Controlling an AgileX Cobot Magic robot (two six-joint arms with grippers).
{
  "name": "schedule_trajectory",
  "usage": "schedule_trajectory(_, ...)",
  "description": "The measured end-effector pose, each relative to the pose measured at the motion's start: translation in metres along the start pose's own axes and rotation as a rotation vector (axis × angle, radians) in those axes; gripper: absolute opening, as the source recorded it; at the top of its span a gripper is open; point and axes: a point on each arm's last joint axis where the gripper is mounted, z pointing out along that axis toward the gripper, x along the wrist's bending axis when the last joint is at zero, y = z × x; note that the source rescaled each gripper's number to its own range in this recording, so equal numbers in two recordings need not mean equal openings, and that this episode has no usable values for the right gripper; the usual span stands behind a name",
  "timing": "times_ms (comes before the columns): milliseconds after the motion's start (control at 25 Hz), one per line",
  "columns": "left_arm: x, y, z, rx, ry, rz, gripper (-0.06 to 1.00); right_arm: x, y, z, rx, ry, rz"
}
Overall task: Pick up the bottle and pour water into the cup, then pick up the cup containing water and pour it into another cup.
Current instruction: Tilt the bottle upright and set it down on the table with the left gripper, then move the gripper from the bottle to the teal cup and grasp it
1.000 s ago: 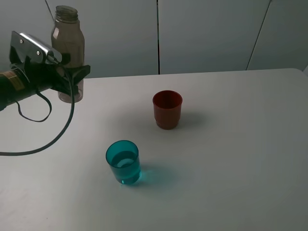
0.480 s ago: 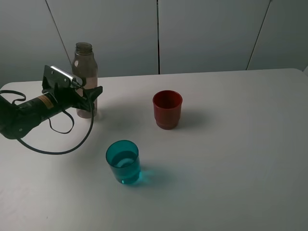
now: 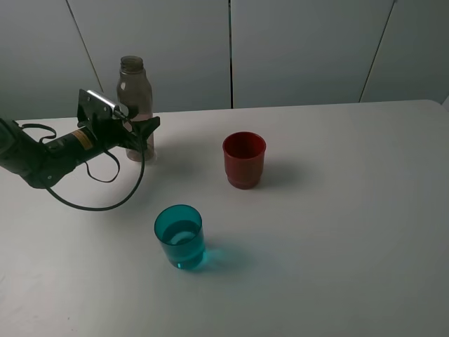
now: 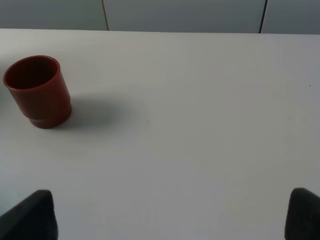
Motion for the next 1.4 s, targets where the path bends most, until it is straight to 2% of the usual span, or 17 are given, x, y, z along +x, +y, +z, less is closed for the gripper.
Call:
schedule_trajectory(280,-0.003,-0.010,0.001,-0.042,-0.024,-0.022,0.31,0.000,0.000,0.000,0.000,0.000,0.002)
schedule_trajectory(720,-0.005,-0.011,0.001,-0.040,-0.039,-0.025,0.31,0.000,0.000,0.000,0.000,0.000,0.002)
schedule_trajectory(760,-0.005,-0.011,0.001,-0.040,-0.041,-0.024,0.34,0.000,0.000,0.000,0.000,0.000,0.002)
schedule_trajectory(800,-0.005,-0.012,0.001,-0.026,-0.041,-0.023,0.45,0.000,0.000,0.000,0.000,0.000,0.002)
schedule_trajectory(880,-0.006,-0.020,0.001,0.014,-0.045,-0.027,0.79,0.000,0.000,0.000,0.000,0.000,0.002)
schedule_trajectory(920,-0.006,-0.022,0.001,0.026,-0.046,-0.028,0.91,0.000,0.000,0.000,0.000,0.000,0.002)
schedule_trajectory(960,-0.006,-0.023,0.001,0.035,-0.045,-0.029,0.96,0.000,0.000,0.000,0.000,0.000,0.002)
schedule_trajectory(1240,-0.006,-0.022,0.001,0.033,-0.049,-0.024,0.99,0.000,0.000,0.000,0.000,0.000,0.002)
schedule_trajectory(1400,-0.003,-0.003,0.002,-0.002,-0.043,0.004,0.99,0.000,0.000,0.000,0.000,0.000,0.002)
